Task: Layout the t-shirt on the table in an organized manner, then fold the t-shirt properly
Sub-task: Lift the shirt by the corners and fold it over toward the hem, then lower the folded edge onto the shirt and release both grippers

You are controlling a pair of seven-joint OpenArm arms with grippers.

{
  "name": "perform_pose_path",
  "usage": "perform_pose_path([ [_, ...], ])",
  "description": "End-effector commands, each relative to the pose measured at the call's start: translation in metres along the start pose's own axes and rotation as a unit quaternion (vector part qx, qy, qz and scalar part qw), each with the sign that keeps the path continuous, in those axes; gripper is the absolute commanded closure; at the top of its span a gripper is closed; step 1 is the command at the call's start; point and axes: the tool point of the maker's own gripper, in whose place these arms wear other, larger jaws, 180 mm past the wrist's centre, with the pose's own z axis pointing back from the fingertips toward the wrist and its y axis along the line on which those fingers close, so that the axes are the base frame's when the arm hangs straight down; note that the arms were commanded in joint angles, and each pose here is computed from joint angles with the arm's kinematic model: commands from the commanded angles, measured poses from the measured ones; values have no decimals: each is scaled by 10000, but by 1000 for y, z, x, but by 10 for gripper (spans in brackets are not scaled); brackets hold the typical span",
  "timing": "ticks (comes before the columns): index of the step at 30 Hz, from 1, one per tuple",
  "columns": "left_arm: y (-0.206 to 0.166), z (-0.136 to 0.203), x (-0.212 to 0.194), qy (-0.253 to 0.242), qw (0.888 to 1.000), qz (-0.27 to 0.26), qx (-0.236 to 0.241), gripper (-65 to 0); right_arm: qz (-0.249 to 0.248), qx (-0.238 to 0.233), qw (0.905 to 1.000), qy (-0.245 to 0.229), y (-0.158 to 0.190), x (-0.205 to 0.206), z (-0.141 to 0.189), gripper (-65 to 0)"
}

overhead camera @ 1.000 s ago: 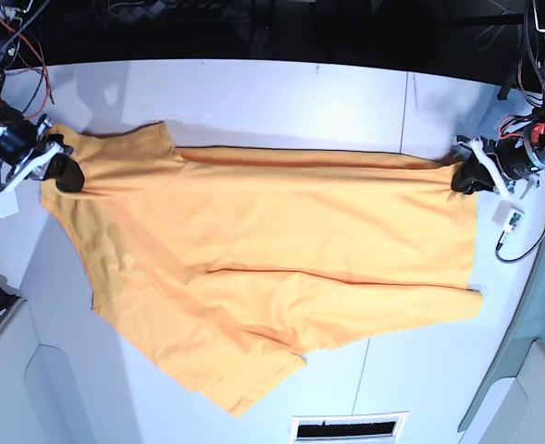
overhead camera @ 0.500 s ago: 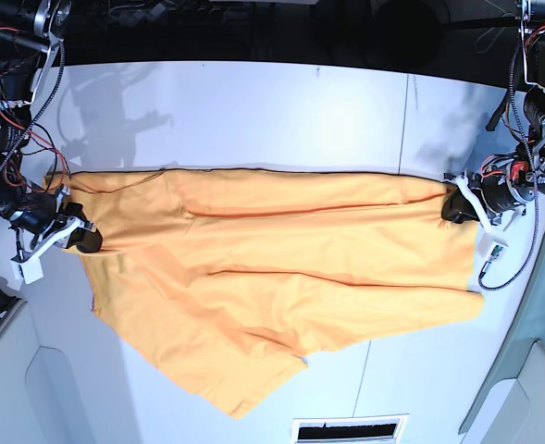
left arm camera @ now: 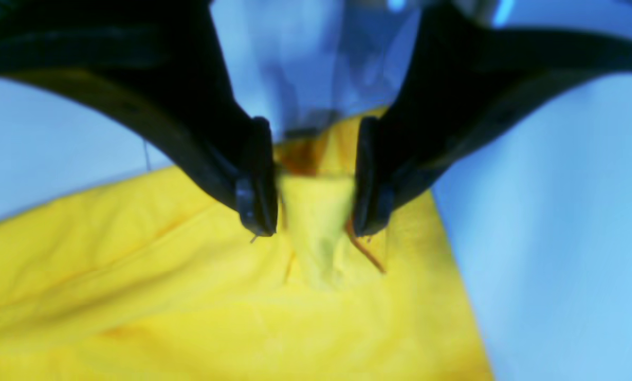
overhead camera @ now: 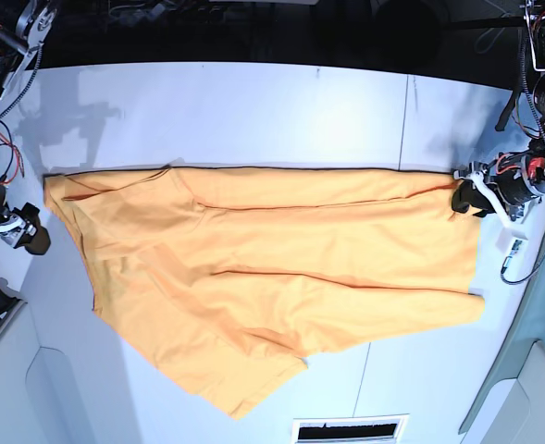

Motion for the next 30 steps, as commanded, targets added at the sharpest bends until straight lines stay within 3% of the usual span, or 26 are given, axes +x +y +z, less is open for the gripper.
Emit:
perform_pose_path([
  [1,6,10,22,-328,9994,-54,24,-276,34,27,9995,-300,0,23,7,-390],
  [6,5,10,22,-443,9989,160,39,-333,-202,-194,9995,-128,-22,11,6,-390],
  [10,9,4,19,-518,9973,419,293,-333,-594,-190,9980,65,-33,-15,-6,-391],
  [15,21,-8,0,-390,9956,507,684,-333,-883,90,9952,416,-17,-50,-23,-390],
  [21,18,-20,-20,-215,9955,506,777,-316,-697,512,9934,757,22,-72,-42,-388],
  [23,14,-22,-23,-203,9956,537,742,-198,-572,596,9928,870,32,-78,-46,-333],
  [25,13,-23,-23,-201,9956,538,739,-14,-483,653,9921,957,39,-81,-48,-175],
  [27,15,-21,-22,-195,9958,503,742,0,-403,670,9916,1029,41,-81,-47,0],
  [30,15,-18,-22,-129,9976,318,598,0,-290,651,9905,1175,40,-78,-40,0],
])
